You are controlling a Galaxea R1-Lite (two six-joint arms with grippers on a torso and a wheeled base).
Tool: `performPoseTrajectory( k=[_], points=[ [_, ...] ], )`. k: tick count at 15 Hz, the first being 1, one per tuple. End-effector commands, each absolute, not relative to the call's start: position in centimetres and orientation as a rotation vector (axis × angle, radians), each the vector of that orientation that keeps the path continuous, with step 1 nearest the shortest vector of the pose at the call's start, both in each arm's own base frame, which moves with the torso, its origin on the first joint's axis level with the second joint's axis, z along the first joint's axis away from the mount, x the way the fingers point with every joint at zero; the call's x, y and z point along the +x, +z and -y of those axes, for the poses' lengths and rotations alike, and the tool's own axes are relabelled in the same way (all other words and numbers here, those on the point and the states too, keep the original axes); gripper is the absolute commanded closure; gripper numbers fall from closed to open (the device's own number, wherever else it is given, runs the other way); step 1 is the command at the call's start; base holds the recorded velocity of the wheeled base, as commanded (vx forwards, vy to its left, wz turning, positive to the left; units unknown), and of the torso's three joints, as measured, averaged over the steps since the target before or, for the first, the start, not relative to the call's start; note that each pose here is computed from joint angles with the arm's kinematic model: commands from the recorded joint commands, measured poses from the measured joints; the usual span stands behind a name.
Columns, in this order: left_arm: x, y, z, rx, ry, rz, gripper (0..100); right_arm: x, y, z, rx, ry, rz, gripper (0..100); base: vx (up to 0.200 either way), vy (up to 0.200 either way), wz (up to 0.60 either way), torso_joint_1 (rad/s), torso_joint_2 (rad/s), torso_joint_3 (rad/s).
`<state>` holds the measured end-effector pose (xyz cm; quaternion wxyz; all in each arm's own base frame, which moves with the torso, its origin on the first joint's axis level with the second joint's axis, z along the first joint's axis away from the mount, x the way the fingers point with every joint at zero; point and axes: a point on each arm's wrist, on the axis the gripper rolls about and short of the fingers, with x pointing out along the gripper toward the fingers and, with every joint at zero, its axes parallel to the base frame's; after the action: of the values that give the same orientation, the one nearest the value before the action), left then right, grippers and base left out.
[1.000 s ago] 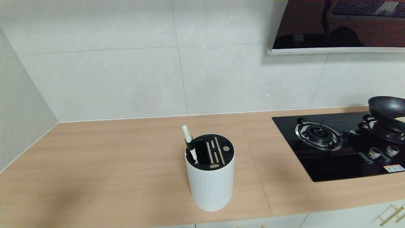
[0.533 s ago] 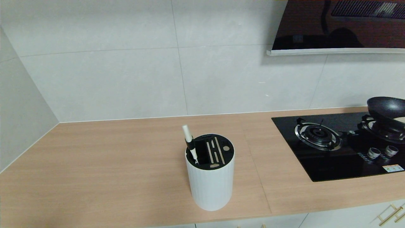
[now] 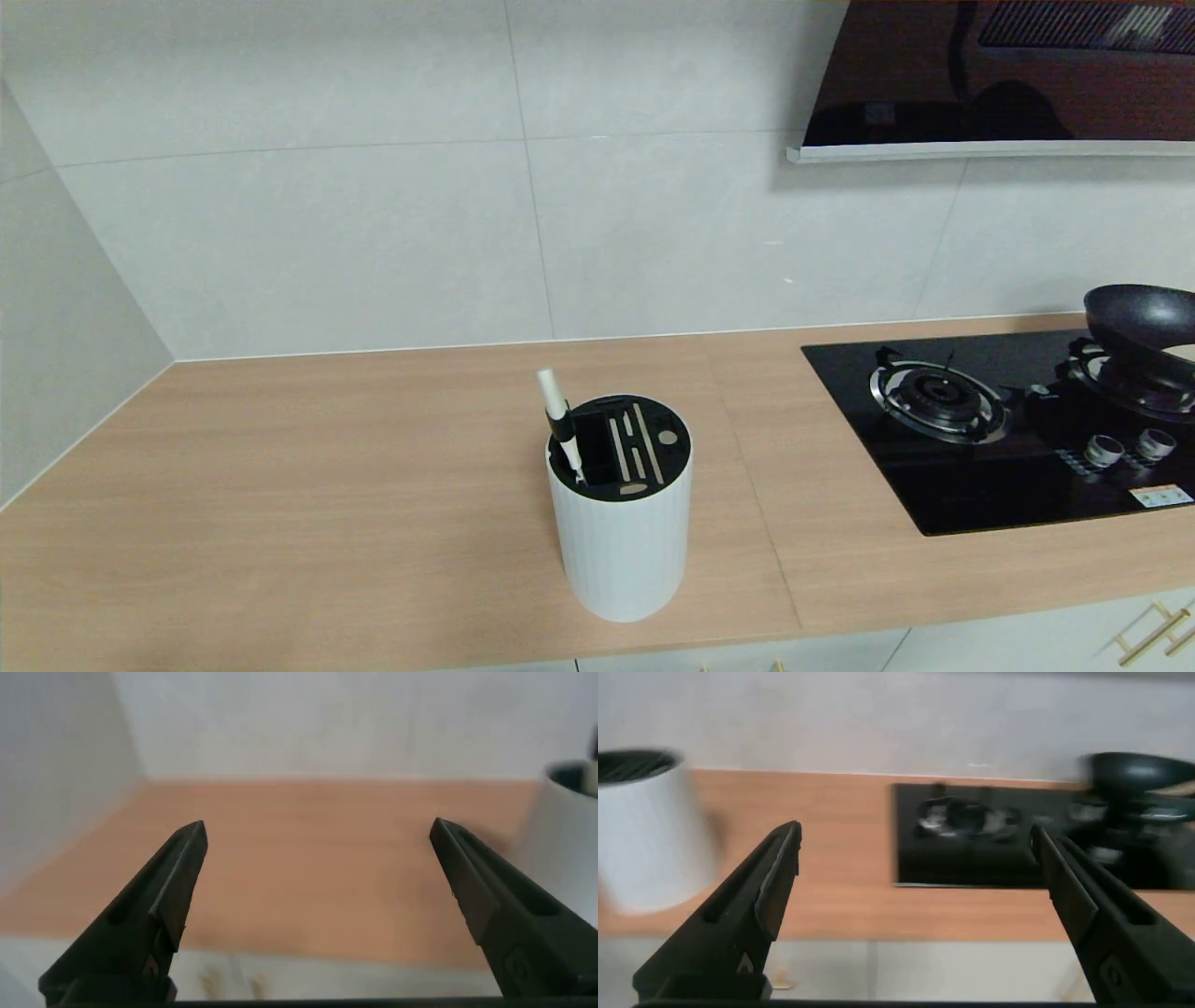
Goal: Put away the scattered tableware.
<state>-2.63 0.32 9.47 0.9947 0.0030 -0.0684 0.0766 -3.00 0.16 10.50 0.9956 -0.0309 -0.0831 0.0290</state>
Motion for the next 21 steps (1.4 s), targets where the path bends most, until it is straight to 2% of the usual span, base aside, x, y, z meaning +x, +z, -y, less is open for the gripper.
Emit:
performPoseTrajectory(
  k=[1, 2, 4, 7, 12, 16, 19, 21],
  points=[
    [-2.3, 8.3, -0.3, -0.023, 0.127, 0.073, 0, -2.3, 8.6, -0.2, -0.04, 0.095, 0.101, 0, 0.0, 0.0, 0.0, 0.0, 0.0, 0.0],
    [-2.3, 8.1, -0.1, -0.054, 0.04, 0.05, 0, -2.3, 8.2, -0.2, -0.034, 0.096, 0.063, 0, 0.0, 0.0, 0.0, 0.0, 0.0, 0.0],
    [-2.3, 8.2, 0.1, -0.047, -0.035, 0.048, 0, -2.3, 8.1, -0.2, -0.032, 0.096, 0.05, 0, 0.0, 0.0, 0.0, 0.0, 0.0, 0.0],
    [-2.3, 7.6, 0.0, 0.04, 0.029, 0.006, 0, -2.3, 8.1, -0.2, -0.039, 0.096, 0.048, 0, 0.0, 0.0, 0.0, 0.0, 0.0, 0.0],
    [-2.3, 7.6, -0.1, -0.003, 0.02, 0.005, 0, -2.3, 8.1, -0.2, -0.001, 0.1, 0.049, 0, 0.0, 0.0, 0.0, 0.0, 0.0, 0.0],
    [-2.3, 7.6, -0.1, -0.003, 0.02, 0.005, 0, -2.3, 8.1, -0.2, -0.001, 0.101, 0.05, 0, 0.0, 0.0, 0.0, 0.0, 0.0, 0.0],
    [-2.3, 7.6, -0.1, -0.003, 0.02, 0.005, 0, -2.3, 7.5, -0.1, -0.1, 0.019, -0.014, 0, 0.0, 0.0, 0.0, 0.0, 0.0, 0.0],
    [-2.3, 7.6, -0.1, -0.003, 0.02, 0.005, 0, -2.3, 7.6, 0.0, -0.032, 0.012, -0.004, 0, 0.0, 0.0, 0.0, 0.0, 0.0, 0.0]
  ],
)
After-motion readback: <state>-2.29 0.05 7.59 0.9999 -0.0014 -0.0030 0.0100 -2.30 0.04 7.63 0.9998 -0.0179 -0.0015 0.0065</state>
